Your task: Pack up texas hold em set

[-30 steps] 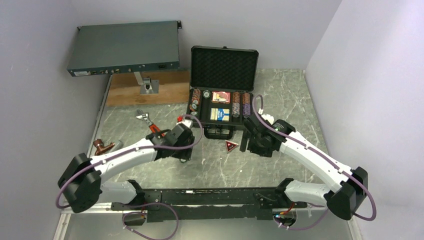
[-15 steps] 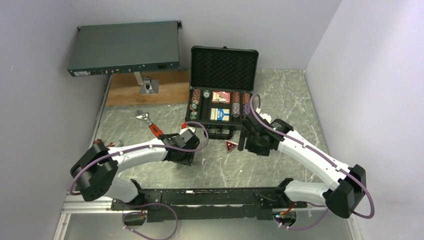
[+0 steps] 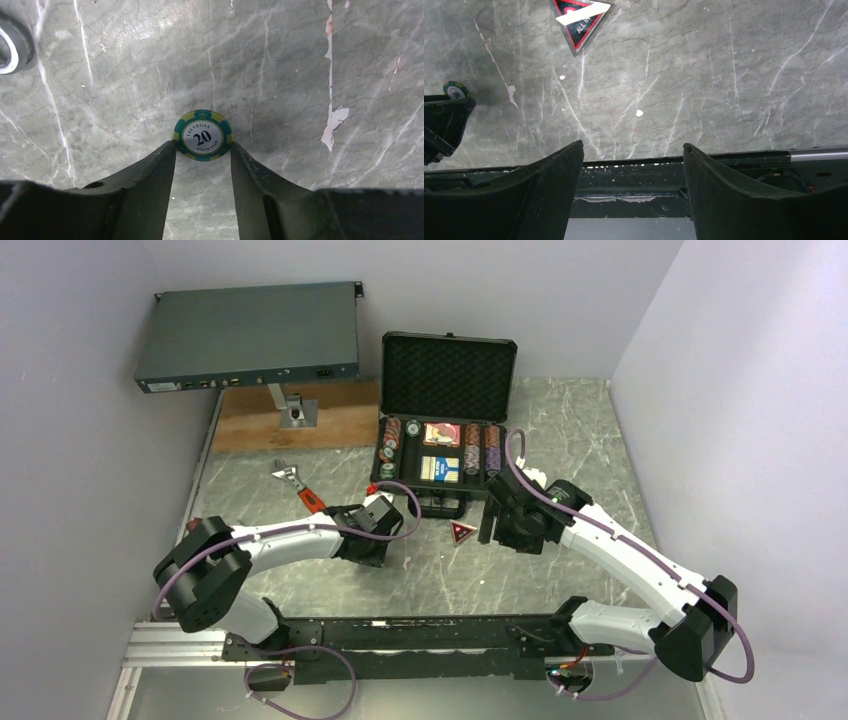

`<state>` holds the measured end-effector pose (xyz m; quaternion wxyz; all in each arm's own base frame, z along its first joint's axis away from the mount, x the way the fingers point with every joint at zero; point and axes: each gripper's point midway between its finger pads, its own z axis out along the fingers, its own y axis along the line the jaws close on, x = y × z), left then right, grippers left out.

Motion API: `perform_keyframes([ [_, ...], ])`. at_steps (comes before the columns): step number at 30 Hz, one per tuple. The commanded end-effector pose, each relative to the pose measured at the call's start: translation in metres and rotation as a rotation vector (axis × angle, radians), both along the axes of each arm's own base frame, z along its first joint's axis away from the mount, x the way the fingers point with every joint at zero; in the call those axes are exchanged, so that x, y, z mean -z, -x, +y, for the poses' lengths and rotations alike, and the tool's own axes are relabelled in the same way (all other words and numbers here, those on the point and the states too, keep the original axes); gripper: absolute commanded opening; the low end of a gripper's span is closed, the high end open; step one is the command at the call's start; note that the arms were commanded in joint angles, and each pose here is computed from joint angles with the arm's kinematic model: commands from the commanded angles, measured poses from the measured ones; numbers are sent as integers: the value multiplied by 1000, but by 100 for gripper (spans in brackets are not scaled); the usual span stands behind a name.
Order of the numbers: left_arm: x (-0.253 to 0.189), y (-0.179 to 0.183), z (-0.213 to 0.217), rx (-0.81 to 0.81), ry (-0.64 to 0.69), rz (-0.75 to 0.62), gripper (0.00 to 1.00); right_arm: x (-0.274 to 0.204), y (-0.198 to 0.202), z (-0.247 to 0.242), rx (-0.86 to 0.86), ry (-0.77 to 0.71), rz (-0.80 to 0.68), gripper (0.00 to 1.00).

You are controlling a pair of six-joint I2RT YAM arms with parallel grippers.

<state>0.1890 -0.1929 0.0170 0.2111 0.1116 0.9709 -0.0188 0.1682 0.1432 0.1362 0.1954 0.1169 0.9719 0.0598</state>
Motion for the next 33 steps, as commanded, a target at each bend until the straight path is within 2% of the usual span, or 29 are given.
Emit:
perform_keyframes([
  [1,-1,-11,-2,-8,1,-23,49,-11,-3,1,12,-14,-24,75],
  [12,1,-10,-2,3,-11,-13,30,-9,-3,0,16,-16,-25,75],
  [21,-34,-16,-4,-7,37,-74,29,-8,-3,1,25,-26,-29,75],
  [25,-40,-17,-3,-16,41,-86,34,-8,-3,1,22,-25,-28,75],
  [29,-35,-18,-2,-15,29,-82,58,-8,-4,3,19,-27,-30,75],
  [33,-27,-21,-2,0,1,-75,65,-8,-5,2,17,-21,-28,75],
])
